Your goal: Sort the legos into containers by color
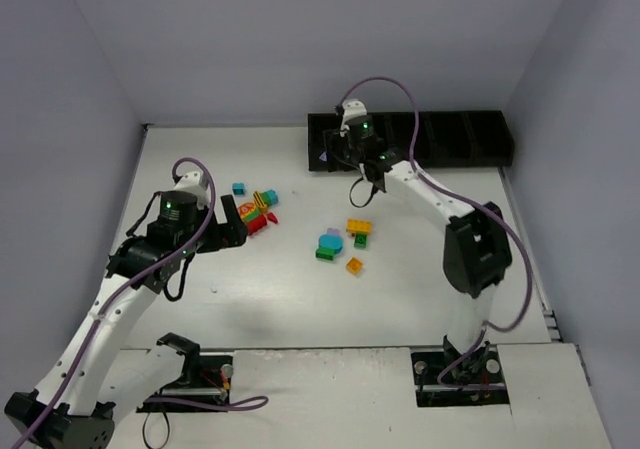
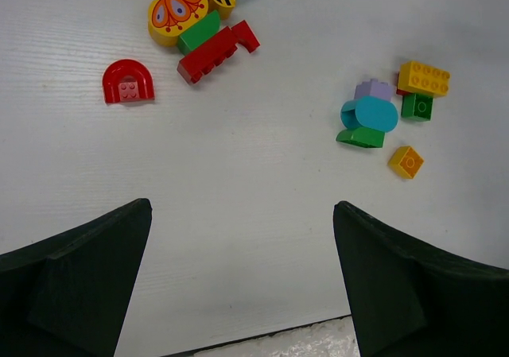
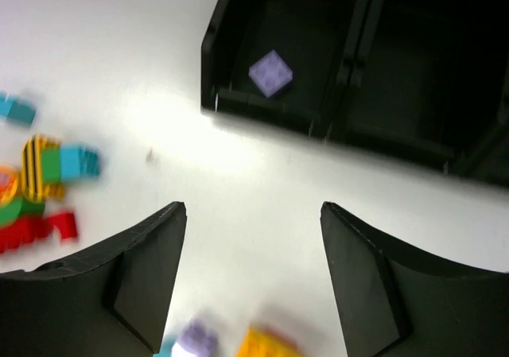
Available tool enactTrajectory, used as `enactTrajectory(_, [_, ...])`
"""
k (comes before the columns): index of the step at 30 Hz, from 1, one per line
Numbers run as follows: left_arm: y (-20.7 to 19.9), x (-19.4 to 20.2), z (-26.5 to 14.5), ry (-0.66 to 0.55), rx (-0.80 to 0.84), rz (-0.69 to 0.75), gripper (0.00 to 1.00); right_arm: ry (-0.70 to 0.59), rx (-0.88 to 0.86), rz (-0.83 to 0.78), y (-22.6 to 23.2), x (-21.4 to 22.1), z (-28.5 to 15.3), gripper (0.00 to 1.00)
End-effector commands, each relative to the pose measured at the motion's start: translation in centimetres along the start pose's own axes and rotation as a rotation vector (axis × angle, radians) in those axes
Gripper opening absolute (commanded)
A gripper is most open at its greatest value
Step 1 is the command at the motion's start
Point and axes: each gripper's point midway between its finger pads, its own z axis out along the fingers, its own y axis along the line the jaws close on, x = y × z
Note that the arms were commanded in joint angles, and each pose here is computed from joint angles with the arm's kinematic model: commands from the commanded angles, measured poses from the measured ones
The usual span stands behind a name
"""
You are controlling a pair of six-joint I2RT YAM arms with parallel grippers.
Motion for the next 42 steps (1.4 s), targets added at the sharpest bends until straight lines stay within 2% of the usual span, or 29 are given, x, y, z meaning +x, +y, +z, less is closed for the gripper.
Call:
enactTrajectory(1, [-1.3, -1.7, 0.3, -0.056, 0.045, 0.002, 0.9, -0.02, -0.025, 0.074, 1.3, 0.3, -5.6, 0.66])
enactTrajectory(2, [-1.2, -1.8, 0.3, -0.06, 0.042, 0.009, 0.9, 0.006, -0.031, 0.079, 1.5, 1.6, -6.3, 0.73])
enactTrajectory(4, [-1.1, -2.1, 0.5, -0.061, 0.033, 0.023, 0.9, 0.109, -0.036, 0.092, 1.9, 6.3, -8.4, 0.77])
enactTrajectory(10, [-0.9, -2.8, 0.7, -0.064, 0.008, 0.053, 0.9, 0.288, -0.096, 0.105, 3.4, 15.3, -12.8, 0.75])
enactTrajectory(14, [-1.2, -3.2, 0.9, -0.065, 0.013, 0.059, 0.9, 0.337, -0.117, 0.129, 4.6, 18.1, -14.4, 0.74])
enactTrajectory(20, [-1.4, -3.2, 1.3, -0.061, 0.021, 0.052, 0.9, 0.409, -0.079, 0.12, 4.4, 21.5, -14.3, 0.73])
enactTrajectory(25, [-1.9, -2.4, 2.2, -0.046, 0.052, 0.028, 0.9, 0.379, -0.094, 0.124, 4.9, 20.1, -14.3, 0.63])
enactTrajectory(28, [-3.2, -1.4, 3.5, -0.032, 0.083, 0.016, 0.9, 0.331, -0.075, 0.12, 4.6, 18.6, -14.3, 0.63])
enactTrajectory(32, [-6.0, 0.2, 6.0, -0.002, 0.076, 0.09, 0.9, 0.298, -0.059, 0.144, 4.4, 17.2, -14.6, 0.65])
enactTrajectory(34, [-7.1, 0.2, 6.8, -0.013, 0.049, 0.136, 0.9, 0.271, -0.052, 0.161, 4.2, 16.2, -14.9, 0.68])
enactTrajectory(37, [-9.2, 1.9, 9.0, 0.035, 0.048, 0.201, 0.9, 0.234, -0.011, 0.201, 2.9, 14.7, -15.4, 0.73])
enactTrajectory(42, [-12.2, 3.3, 12.5, 0.077, 0.041, 0.289, 0.9, 0.222, 0.091, 0.394, -2.0, 13.7, -16.5, 0.79])
